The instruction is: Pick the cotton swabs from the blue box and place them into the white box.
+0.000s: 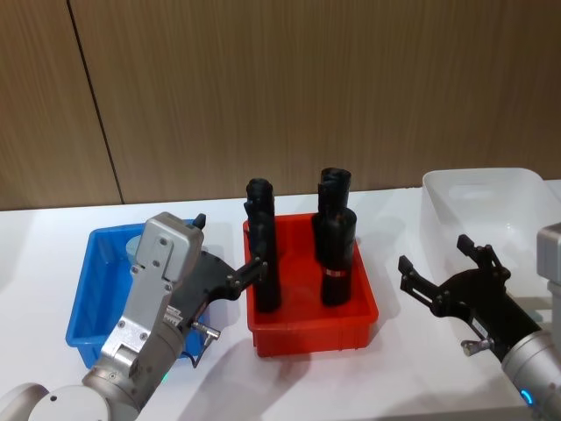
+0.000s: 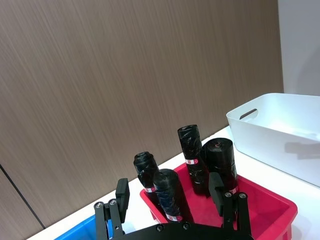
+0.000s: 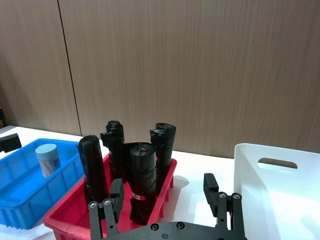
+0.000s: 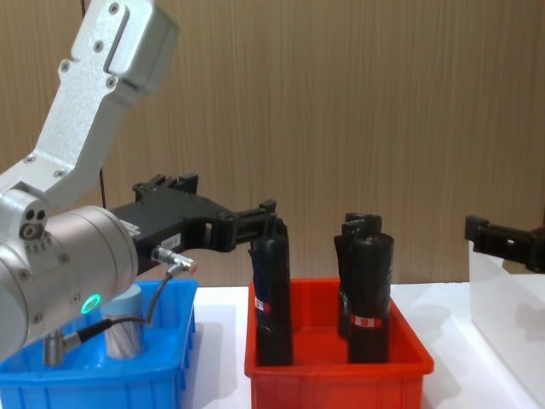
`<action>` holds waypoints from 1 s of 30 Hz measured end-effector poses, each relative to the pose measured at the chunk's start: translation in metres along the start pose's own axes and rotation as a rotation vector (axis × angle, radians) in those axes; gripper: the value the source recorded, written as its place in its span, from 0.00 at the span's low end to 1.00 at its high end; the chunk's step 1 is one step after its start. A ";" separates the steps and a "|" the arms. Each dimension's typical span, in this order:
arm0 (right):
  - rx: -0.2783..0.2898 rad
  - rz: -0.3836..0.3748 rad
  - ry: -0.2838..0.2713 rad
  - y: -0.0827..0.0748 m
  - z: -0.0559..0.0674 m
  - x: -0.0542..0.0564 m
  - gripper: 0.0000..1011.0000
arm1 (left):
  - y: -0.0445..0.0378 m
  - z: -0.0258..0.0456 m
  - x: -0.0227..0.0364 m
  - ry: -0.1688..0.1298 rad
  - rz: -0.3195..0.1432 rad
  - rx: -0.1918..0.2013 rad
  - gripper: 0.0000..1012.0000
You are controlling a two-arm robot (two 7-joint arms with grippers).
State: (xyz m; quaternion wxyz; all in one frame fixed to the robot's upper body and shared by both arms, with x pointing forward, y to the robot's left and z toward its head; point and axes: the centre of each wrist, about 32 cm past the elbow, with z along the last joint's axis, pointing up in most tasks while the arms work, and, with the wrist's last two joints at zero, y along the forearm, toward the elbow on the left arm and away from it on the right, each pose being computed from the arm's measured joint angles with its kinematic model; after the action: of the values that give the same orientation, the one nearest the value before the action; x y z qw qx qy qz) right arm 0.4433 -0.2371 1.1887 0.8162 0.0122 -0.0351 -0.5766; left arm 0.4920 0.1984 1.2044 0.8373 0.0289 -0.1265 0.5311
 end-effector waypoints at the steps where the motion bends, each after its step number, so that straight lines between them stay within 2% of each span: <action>1: 0.000 0.000 0.000 0.000 0.000 0.000 0.99 | 0.0000 0.0000 0.0000 0.000 0.000 0.000 0.99; 16: -0.008 0.010 -0.011 0.004 -0.003 0.003 0.99 | 0.0000 0.0000 0.0000 0.000 0.000 0.000 0.99; 30: -0.031 0.060 -0.046 0.032 -0.018 0.020 0.99 | 0.0000 0.0000 0.0000 0.000 0.000 0.000 0.99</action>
State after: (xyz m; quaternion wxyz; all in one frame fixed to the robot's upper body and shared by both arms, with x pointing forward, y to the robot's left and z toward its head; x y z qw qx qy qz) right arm 0.4816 -0.2453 1.1741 0.8322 -0.0147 -0.0455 -0.5524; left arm 0.4920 0.1984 1.2044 0.8374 0.0289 -0.1265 0.5310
